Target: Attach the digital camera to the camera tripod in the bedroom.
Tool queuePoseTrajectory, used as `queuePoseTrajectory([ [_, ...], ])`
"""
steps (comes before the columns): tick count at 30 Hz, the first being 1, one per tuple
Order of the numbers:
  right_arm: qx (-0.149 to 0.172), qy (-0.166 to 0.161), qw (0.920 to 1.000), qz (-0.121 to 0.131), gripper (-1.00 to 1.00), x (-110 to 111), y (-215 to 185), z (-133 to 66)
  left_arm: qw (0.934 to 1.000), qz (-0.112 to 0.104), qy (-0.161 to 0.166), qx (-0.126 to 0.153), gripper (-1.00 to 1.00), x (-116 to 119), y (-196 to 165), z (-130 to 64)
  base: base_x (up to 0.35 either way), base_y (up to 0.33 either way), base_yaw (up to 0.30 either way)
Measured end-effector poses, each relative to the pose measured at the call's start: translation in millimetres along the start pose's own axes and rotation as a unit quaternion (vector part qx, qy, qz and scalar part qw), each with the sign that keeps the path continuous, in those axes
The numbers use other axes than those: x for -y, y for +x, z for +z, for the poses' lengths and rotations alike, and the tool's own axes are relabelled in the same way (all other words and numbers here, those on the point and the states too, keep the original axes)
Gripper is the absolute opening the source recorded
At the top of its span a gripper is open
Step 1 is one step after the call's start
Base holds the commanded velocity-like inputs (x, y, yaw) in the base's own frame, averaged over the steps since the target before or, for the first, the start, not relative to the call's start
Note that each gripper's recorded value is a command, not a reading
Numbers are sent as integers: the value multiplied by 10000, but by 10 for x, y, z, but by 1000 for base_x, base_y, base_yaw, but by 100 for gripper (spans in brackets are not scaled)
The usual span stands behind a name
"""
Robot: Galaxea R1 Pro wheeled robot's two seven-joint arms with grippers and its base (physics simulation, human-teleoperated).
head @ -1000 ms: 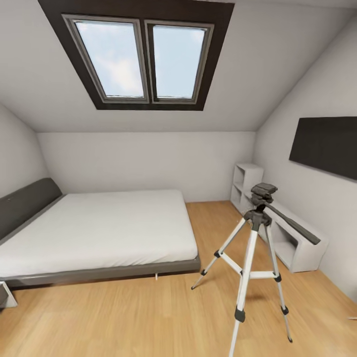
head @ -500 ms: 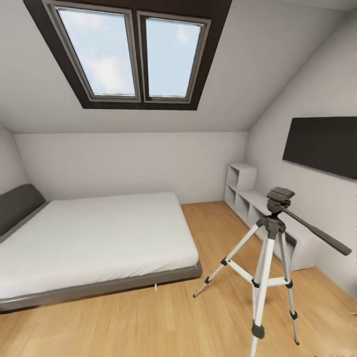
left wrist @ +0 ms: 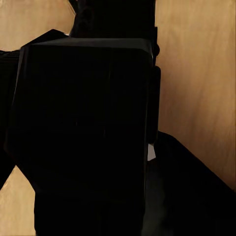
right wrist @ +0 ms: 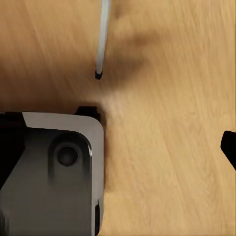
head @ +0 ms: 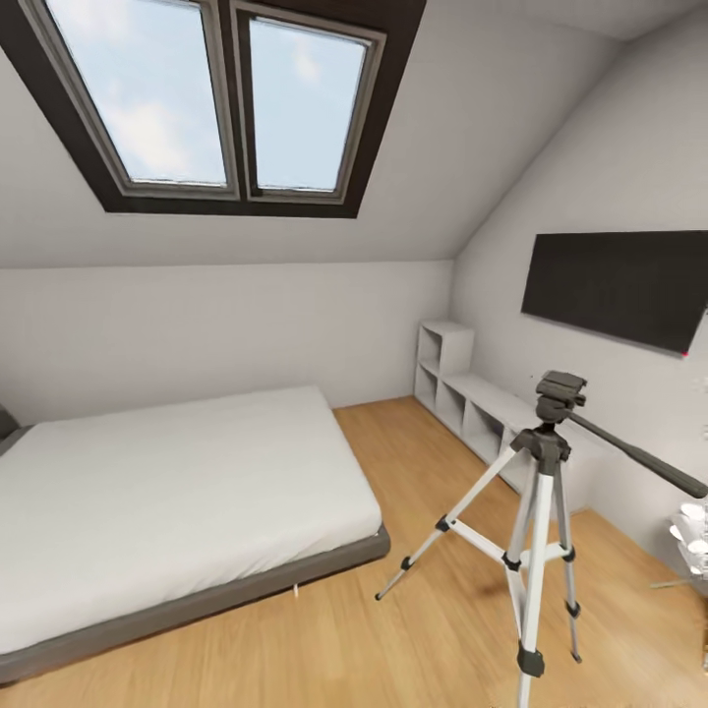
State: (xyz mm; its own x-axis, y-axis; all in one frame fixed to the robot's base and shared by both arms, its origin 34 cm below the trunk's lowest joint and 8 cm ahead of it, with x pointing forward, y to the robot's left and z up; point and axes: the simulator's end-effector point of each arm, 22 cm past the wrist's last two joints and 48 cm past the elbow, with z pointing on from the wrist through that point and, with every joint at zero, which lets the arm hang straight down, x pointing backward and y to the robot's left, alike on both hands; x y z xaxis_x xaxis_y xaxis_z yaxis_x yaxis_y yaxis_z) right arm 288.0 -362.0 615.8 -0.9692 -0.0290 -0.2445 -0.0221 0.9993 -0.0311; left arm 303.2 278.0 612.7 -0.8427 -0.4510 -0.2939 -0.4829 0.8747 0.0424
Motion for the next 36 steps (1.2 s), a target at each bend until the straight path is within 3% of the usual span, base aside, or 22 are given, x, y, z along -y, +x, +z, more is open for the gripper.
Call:
queuePoseTrajectory([
  [18, -65, 9, 10000, 31, 100, 12, 31, -2, 10000, -2, -2, 7, -100, 0, -3, 0, 130, 334, -288],
  [25, -480, -52, 9988, 95, 100, -31, 274, -13, 10000, -2, -4, 8, -100, -2, -3, 0, 129, 326, -296],
  [36, -599, -44, 9981, 157, 100, -59, 370, -17, 10000, -1, 4, 1, -100, 8, 3, -1, 88, 187, -300],
])
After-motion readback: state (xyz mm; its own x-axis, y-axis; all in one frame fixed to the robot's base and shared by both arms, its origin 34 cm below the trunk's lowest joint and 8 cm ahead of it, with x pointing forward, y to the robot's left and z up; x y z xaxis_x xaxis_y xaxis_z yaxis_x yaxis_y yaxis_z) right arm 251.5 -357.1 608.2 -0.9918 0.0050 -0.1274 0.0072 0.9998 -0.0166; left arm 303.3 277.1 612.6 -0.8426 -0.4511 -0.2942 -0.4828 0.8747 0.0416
